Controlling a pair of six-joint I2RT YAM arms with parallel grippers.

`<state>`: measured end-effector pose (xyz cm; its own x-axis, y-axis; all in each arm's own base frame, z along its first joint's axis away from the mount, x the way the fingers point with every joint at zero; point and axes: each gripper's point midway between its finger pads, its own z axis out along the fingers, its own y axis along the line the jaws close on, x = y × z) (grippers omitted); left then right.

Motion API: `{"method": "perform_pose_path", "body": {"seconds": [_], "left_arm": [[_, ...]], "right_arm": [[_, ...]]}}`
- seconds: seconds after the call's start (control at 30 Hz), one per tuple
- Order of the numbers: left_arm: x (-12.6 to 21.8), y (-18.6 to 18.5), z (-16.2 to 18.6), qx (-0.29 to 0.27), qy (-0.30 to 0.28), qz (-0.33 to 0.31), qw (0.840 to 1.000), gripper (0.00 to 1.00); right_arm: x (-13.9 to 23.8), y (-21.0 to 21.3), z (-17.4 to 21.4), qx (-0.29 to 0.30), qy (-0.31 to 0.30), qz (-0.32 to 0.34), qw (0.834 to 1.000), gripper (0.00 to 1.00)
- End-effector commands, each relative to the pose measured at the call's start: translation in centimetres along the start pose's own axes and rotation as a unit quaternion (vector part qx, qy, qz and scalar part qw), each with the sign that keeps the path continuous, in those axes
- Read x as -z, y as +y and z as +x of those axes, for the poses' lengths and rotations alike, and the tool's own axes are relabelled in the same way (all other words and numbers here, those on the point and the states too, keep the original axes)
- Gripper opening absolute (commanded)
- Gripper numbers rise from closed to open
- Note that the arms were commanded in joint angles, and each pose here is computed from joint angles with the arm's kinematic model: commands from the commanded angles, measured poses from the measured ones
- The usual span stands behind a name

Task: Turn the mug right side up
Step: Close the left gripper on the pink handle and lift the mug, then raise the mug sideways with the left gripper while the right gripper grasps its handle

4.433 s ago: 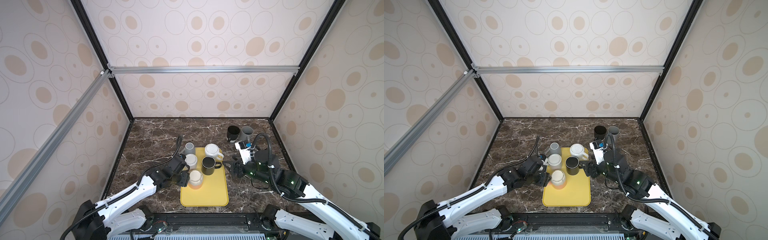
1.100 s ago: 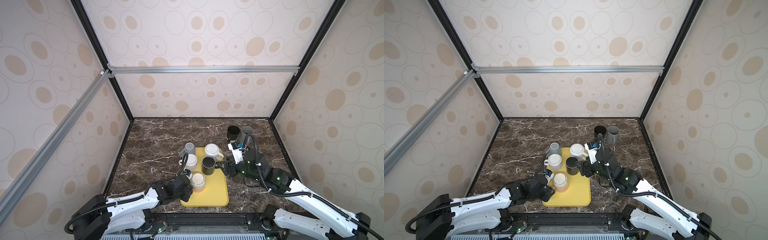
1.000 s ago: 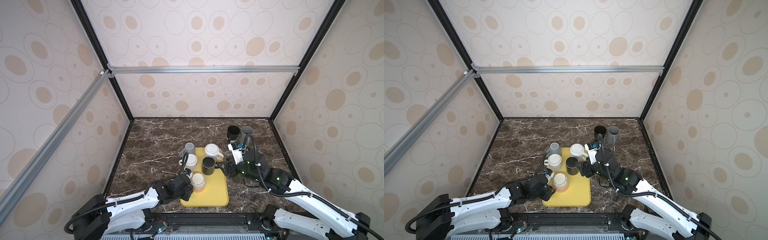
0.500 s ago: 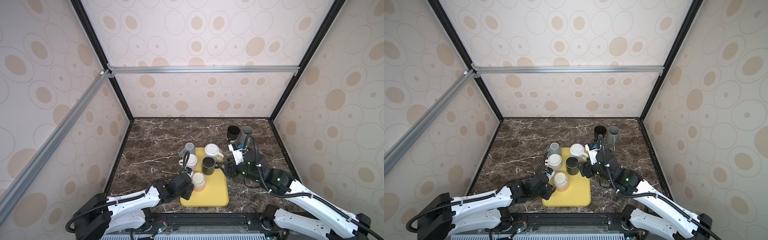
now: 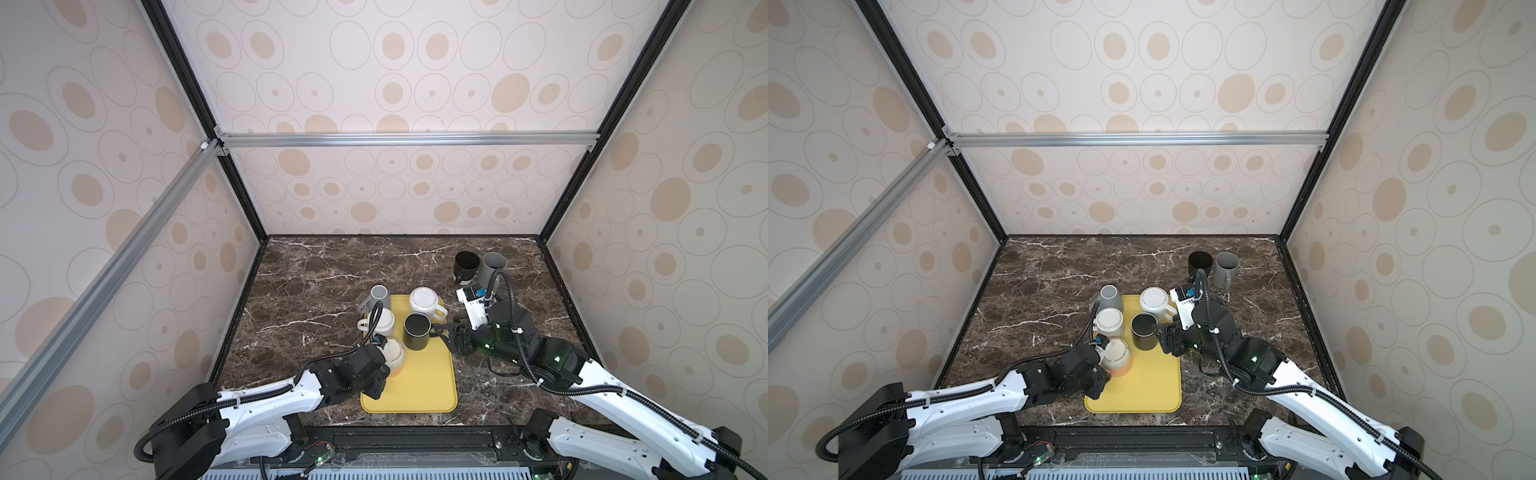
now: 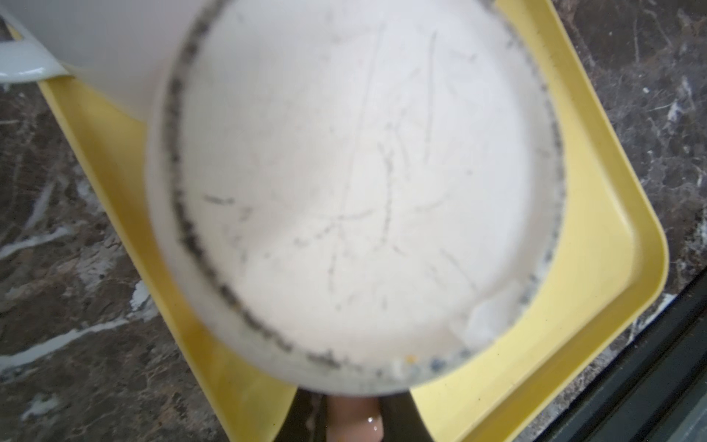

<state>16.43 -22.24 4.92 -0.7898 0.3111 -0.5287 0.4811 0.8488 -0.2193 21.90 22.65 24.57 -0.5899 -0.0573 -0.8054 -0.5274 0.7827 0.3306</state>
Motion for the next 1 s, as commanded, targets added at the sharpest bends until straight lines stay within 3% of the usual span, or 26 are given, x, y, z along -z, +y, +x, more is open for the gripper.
{"method": "perform_pose_path", "body": {"seconds": [0.0,0.37,0.6,0.8,0.97], "left_arm": [[1.2,-1.2,-1.8,-0.001,-0.021,0.017,1.000,0.00],[3.1,-1.8,-3.1,0.001,-0.020,0.016,1.000,0.00],[5.7,-3.5,-5.5,0.014,-0.053,0.054,0.997,0.00],[9.3,-5.0,-8.1,0.031,-0.106,0.098,0.989,0.00],[14.1,-6.3,-11.2,0.054,-0.190,0.152,0.968,0.00]], "right_arm": [[-0.1,0.2,0.0,-0.008,0.000,-0.009,1.000,0.70],[-0.1,0.6,1.3,-0.037,0.017,-0.027,0.999,0.66],[-0.1,1.6,1.9,-0.063,0.023,-0.062,0.996,0.65],[0.7,1.8,1.5,-0.071,0.009,-0.070,0.995,0.65],[2.5,2.6,0.1,-0.087,-0.028,-0.098,0.991,0.64]]}}
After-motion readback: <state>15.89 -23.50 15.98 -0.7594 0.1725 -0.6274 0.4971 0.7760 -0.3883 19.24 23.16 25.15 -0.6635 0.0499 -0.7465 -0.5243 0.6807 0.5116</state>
